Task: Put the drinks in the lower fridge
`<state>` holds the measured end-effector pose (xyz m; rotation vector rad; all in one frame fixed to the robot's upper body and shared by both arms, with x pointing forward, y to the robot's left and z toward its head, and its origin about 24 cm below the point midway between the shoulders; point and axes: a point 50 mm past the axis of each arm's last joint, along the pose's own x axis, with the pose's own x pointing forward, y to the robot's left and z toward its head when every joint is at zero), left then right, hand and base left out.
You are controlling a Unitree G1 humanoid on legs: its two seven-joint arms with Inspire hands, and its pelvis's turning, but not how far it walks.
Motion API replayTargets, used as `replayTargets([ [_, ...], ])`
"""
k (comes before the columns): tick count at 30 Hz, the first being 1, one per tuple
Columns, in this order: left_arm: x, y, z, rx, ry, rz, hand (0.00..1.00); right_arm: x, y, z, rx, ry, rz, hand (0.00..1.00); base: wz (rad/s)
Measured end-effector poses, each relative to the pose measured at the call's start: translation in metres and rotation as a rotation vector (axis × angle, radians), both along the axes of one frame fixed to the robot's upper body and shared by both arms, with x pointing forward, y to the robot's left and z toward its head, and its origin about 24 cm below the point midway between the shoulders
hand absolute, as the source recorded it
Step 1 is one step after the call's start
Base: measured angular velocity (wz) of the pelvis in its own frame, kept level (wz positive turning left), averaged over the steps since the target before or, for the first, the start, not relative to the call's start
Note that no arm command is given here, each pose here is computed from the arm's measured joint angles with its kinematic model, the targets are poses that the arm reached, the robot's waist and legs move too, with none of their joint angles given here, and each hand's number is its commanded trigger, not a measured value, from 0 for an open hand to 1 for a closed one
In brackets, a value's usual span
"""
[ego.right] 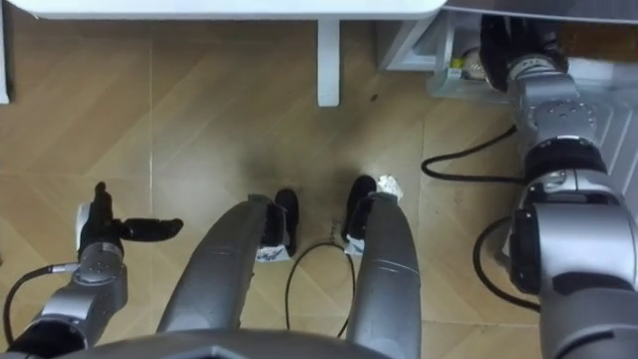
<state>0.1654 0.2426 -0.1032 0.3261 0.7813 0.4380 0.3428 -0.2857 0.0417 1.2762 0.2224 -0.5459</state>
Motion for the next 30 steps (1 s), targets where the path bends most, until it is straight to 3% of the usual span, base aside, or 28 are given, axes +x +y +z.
replayTargets([
  [12,-0.001,0.001,-0.001,0.000,0.006,0.002,0.00,-0.008,-0.018,-0.003,-0.041,-0.008,-0.027,0.00,-0.01],
  [30,0.001,0.000,0.001,-0.012,-0.019,-0.022,0.00,-0.032,-0.036,-0.029,-0.083,0.119,-0.078,0.00,-0.03],
])
